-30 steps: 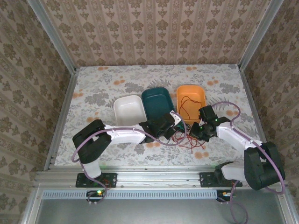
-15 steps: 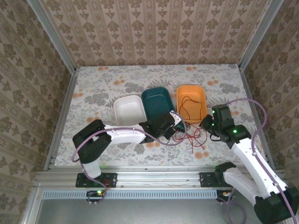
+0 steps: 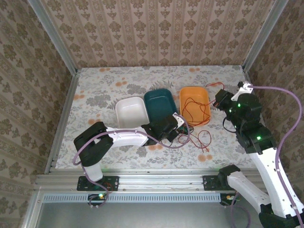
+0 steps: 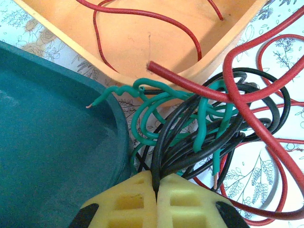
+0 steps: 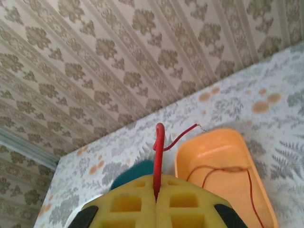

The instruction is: Untangle the cables

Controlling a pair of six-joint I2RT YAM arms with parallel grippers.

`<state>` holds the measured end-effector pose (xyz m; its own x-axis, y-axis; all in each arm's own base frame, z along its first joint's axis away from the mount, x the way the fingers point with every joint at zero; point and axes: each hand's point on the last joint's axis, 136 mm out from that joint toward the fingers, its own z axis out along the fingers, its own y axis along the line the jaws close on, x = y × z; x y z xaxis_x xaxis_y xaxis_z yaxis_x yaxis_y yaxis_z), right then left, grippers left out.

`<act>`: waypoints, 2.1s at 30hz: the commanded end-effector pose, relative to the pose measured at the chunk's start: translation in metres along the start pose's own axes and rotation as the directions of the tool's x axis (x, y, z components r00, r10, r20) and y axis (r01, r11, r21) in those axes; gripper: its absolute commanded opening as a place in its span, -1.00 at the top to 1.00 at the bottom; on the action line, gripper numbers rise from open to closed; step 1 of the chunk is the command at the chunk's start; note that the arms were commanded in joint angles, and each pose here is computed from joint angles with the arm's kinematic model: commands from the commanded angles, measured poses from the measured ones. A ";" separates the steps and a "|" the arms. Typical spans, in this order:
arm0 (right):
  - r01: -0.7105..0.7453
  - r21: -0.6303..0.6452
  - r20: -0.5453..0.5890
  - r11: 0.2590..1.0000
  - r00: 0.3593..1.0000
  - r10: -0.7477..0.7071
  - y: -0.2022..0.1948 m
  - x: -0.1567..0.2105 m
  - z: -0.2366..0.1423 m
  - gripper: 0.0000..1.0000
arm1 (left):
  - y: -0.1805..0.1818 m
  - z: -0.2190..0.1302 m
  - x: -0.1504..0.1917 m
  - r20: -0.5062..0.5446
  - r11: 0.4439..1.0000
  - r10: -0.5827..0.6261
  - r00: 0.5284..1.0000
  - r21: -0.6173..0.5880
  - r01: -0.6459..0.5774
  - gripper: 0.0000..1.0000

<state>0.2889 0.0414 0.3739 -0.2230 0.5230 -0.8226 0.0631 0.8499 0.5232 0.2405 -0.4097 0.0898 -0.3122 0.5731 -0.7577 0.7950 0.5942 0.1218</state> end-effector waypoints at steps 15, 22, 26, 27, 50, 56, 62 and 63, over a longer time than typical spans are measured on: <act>0.146 0.018 0.242 0.989 0.959 -0.146 0.026 -0.079 -0.023 1.00 | -0.007 0.003 -0.004 -0.005 0.999 0.032 0.999 0.012 -0.031 1.00; 0.218 0.250 0.367 0.943 0.880 -0.301 -0.001 -0.117 -0.056 1.00 | -0.008 0.003 -0.003 -0.011 0.999 0.039 0.999 0.011 -0.039 1.00; 0.223 0.367 0.369 0.903 0.856 -0.362 -0.021 -0.120 -0.070 1.00 | -0.009 0.004 -0.003 -0.011 0.999 0.043 0.999 0.014 -0.042 1.00; 0.218 0.389 0.368 0.895 0.854 -0.368 -0.026 -0.120 -0.072 1.00 | -0.010 0.004 -0.003 -0.013 0.999 0.043 0.999 0.016 -0.043 1.00; 0.141 0.762 0.143 0.632 0.915 -0.377 -0.137 -0.035 -0.074 1.00 | -0.014 0.005 -0.006 -0.012 0.998 0.059 0.998 0.025 -0.058 1.00; 0.190 0.769 0.032 0.610 0.942 -0.334 -0.159 0.022 -0.051 1.00 | -0.014 0.006 -0.006 -0.013 0.998 0.060 0.998 0.026 -0.059 1.00; 0.207 0.758 -0.012 0.618 0.952 -0.304 -0.169 0.059 -0.033 1.00 | -0.014 0.004 -0.007 -0.007 0.998 0.061 0.998 0.025 -0.061 1.00; 0.200 0.752 -0.008 0.628 0.956 -0.294 -0.170 0.064 -0.031 1.00 | -0.014 0.004 -0.007 -0.007 0.998 0.062 0.998 0.025 -0.062 1.00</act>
<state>0.2369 -0.0702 0.2438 -0.3066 0.1926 -0.9321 0.6941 0.7154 -0.0805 0.2376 -0.4179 0.0881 -0.2906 0.5993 -0.7459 0.8102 0.5688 0.1414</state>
